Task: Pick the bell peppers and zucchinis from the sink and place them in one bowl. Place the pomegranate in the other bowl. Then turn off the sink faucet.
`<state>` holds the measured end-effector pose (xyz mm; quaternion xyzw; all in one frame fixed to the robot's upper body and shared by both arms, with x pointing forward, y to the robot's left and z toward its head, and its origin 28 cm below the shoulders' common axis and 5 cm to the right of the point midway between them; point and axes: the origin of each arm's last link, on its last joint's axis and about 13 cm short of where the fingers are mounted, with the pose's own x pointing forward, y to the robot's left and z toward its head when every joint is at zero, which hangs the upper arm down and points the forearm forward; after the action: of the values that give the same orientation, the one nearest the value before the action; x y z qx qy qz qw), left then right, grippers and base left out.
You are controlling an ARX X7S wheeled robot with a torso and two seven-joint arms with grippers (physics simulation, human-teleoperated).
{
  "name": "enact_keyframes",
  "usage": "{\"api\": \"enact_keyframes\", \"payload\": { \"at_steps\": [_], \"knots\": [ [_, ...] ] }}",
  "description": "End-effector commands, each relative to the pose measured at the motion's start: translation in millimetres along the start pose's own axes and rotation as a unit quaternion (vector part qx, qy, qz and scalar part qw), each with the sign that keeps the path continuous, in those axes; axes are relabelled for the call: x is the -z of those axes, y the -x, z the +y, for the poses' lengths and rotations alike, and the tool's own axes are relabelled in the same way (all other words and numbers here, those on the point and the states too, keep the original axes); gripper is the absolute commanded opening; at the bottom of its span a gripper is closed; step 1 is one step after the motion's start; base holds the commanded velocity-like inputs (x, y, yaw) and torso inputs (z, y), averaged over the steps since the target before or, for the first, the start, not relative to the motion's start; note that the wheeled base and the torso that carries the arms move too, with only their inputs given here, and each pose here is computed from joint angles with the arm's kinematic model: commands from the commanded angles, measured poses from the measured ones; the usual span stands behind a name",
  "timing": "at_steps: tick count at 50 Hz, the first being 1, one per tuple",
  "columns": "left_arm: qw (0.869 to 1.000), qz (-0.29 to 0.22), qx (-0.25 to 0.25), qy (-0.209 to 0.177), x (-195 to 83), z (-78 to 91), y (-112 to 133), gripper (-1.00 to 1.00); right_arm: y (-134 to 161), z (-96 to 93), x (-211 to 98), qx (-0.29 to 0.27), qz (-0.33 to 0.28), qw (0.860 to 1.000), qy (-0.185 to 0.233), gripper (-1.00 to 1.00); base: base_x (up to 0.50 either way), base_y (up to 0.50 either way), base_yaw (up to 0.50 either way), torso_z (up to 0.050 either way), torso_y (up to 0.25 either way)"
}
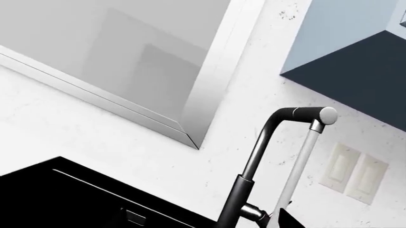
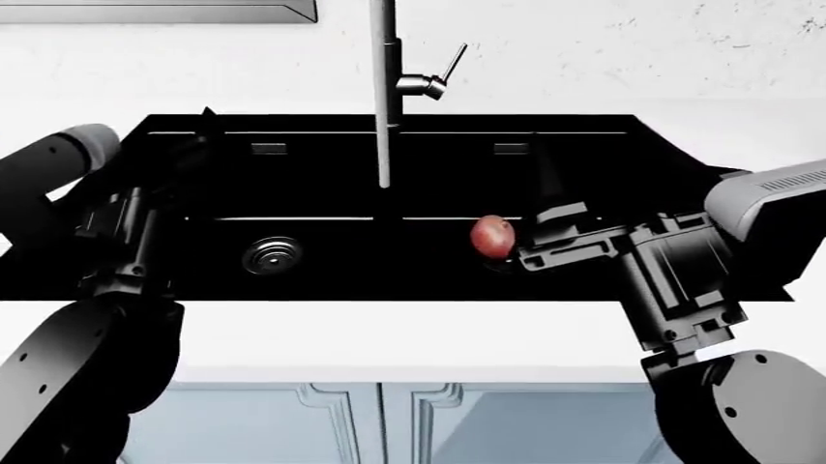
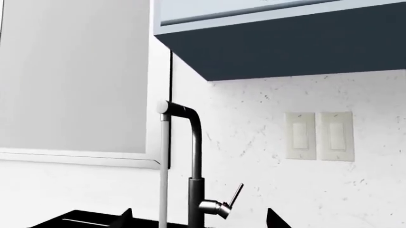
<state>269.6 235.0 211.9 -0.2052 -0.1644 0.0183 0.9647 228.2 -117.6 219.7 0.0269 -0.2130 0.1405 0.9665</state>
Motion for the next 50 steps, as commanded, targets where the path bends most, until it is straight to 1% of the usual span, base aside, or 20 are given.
{"api": "enact_keyframes", "payload": {
  "at_steps": [1,8,10,12,14,18,21,23,27,31,34,38,40,43,50],
  "knots": [
    [1.0,0.001,-0.005,-0.006,-0.7,-0.2,-1.0,1.0,0.6,-1.5,-0.6,0.001,-0.005,1.0,-0.009,1.0,0.0,0.0,0.0,0.0,0.0],
    [1.0,-0.004,-0.008,0.005,-1.9,1.0,-1.7,1.0,-0.7,-3.0,0.2,0.007,0.001,1.0,-0.012,1.0,0.0,0.0,0.0,0.0,0.0],
    [1.0,0.001,-0.017,0.001,-1.3,1.4,-6.1,1.0,-5.5,-6.1,-0.6,0.013,0.009,1.0,-0.016,1.0,0.0,0.0,0.0,0.0,0.0],
    [1.0,0.01,-0.023,-0.012,-1.6,-0.7,-15.3,1.0,-16.5,-11.6,-3.8,0.02,0.024,0.999,-0.013,1.0,0.0,0.0,0.0,0.0,0.0],
    [0.999,0.018,-0.029,-0.022,-2.2,-4.6,-29.4,1.0,-32.9,-18.6,-7.1,0.021,0.043,0.999,-0.011,1.0,0.0,0.0,0.0,0.0,0.0],
    [0.997,0.041,-0.044,-0.046,-1.2,-14.1,-64.8,1.0,-77.7,-39.1,-1.6,0.027,0.105,0.994,-0.014,1.0,0.0,0.0,0.0,0.0,0.0],
    [0.993,0.051,-0.077,-0.066,2.7,-19.4,-95.8,1.0,-112.8,-57.2,5.5,0.042,0.145,0.988,-0.026,1.0,0.0,0.0,0.0,0.0,0.0],
    [0.99,0.055,-0.098,-0.08,5.4,-21.5,-113.5,1.0,-130.5,-66.9,9.4,0.053,0.165,0.984,-0.031,1.0,0.0,0.0,0.0,0.0,0.0],
    [0.985,0.079,-0.126,-0.091,11.0,-23.2,-148.7,1.0,-158.4,-81.5,14.6,0.071,0.191,0.978,-0.04,1.0,0.0,0.0,0.0,0.0,0.0],
    [0.981,0.101,-0.138,-0.092,10.4,-25.4,-175.0,1.0,-181.1,-94.8,22.0,0.095,0.222,0.969,-0.043,1.0,0.0,0.0,0.0,0.0,0.0],
    [0.978,0.109,-0.152,-0.094,4.4,-27.5,-180.1,1.0,-189.3,-100.7,24.7,0.112,0.237,0.964,-0.05,1.0,0.0,0.0,0.0,0.0,0.0],
    [0.977,0.106,-0.16,-0.089,-2.4,-28.5,-182.2,1.0,-186.9,-101.5,27.8,0.134,0.25,0.958,-0.052,1.0,0.05,0.0,0.0,0.0,0.0],
    [0.976,0.105,-0.173,-0.083,-4.4,-26.9,-182.7,1.0,-185.5,-101.3,30.1,0.151,0.257,0.953,-0.05,1.0,0.48,0.0,0.0,0.0,0.0],
    [0.974,0.107,-0.184,-0.083,-6.5,-24.0,-183.0,1.0,-185.0,-99.9,32.3,0.152,0.264,0.951,-0.049,1.0,0.5,0.0,0.0,0.0,0.0],
    [0.975,0.111,-0.175,-0.083,-6.5,-21.7,-182.8,1.0,-182.7,-99.0,37.8,0.144,0.275,0.95,-0.043,1.0,0.5,0.0,0.0,0.0,0.0]
  ]
}}
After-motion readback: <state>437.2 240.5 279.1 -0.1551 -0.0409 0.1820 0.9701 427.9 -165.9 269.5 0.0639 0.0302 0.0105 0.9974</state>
